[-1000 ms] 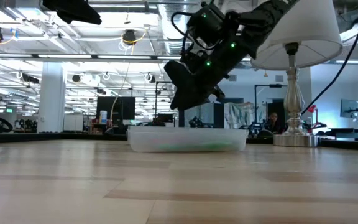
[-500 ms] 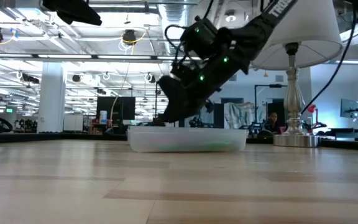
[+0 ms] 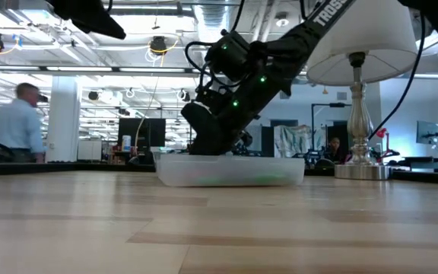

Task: Pick & place school supplies into a supply box
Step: Adjust the black supply box

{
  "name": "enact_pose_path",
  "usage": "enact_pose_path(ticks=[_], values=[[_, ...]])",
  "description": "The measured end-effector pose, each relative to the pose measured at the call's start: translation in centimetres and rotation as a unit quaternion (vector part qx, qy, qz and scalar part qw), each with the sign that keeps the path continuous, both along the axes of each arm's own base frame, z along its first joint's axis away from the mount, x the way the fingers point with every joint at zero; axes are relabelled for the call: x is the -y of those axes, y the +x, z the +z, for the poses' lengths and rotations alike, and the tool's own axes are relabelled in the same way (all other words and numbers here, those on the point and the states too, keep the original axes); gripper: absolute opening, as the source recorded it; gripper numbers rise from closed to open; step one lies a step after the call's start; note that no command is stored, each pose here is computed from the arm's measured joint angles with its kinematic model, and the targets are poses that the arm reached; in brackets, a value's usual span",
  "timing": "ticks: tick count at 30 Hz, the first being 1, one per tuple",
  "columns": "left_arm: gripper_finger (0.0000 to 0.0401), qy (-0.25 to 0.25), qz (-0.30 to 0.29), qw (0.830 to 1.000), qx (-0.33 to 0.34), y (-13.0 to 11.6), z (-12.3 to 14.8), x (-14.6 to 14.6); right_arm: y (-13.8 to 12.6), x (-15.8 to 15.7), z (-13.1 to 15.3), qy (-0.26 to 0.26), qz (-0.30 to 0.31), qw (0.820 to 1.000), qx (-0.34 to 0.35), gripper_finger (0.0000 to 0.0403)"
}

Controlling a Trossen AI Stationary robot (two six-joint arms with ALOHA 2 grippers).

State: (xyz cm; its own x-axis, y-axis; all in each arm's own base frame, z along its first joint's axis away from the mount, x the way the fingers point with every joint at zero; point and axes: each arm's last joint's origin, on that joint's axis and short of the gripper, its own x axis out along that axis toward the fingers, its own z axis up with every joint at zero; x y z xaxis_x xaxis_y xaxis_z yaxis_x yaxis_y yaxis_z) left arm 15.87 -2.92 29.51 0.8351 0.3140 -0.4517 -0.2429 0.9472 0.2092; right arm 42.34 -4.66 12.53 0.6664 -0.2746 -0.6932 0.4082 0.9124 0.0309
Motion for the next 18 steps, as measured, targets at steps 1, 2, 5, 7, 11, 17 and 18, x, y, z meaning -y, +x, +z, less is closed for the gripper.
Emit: enact_pose_path(ticks=[1,2,5,7,11,17,18], values=[[0.0112,0.000,0.000,1.000,0.000,0.1,0.0,0.0,0.0,-0.2,0.0,-0.003,0.005,1.000,-0.002,0.0118],[0.0112,0.000,0.000,1.000,-0.001,0.1,0.0,0.0,0.0,-0.4,0.2,-0.004,0.009,1.000,-0.003,0.0118],[0.0112,-0.003,0.002,1.000,0.002,0.1,0.0,0.0,-0.1,-1.0,0.5,-0.011,0.025,1.000,-0.006,0.0118],[0.0112,-0.003,0.002,1.000,0.002,0.1,0.0,0.0,-0.2,-1.4,0.6,-0.014,0.035,0.999,-0.011,0.0118],[0.0112,-0.006,0.004,1.000,0.003,0.1,0.0,0.0,-0.3,-2.2,0.6,-0.020,0.058,0.998,-0.026,0.0118],[0.0112,-0.006,0.004,1.000,0.003,0.1,0.0,0.0,-0.6,-4.3,0.6,-0.020,0.112,0.992,-0.054,0.0118],[0.0112,-0.006,0.004,1.000,0.003,0.1,0.0,0.0,-0.7,-4.7,0.6,-0.023,0.122,0.991,-0.057,0.0118]])
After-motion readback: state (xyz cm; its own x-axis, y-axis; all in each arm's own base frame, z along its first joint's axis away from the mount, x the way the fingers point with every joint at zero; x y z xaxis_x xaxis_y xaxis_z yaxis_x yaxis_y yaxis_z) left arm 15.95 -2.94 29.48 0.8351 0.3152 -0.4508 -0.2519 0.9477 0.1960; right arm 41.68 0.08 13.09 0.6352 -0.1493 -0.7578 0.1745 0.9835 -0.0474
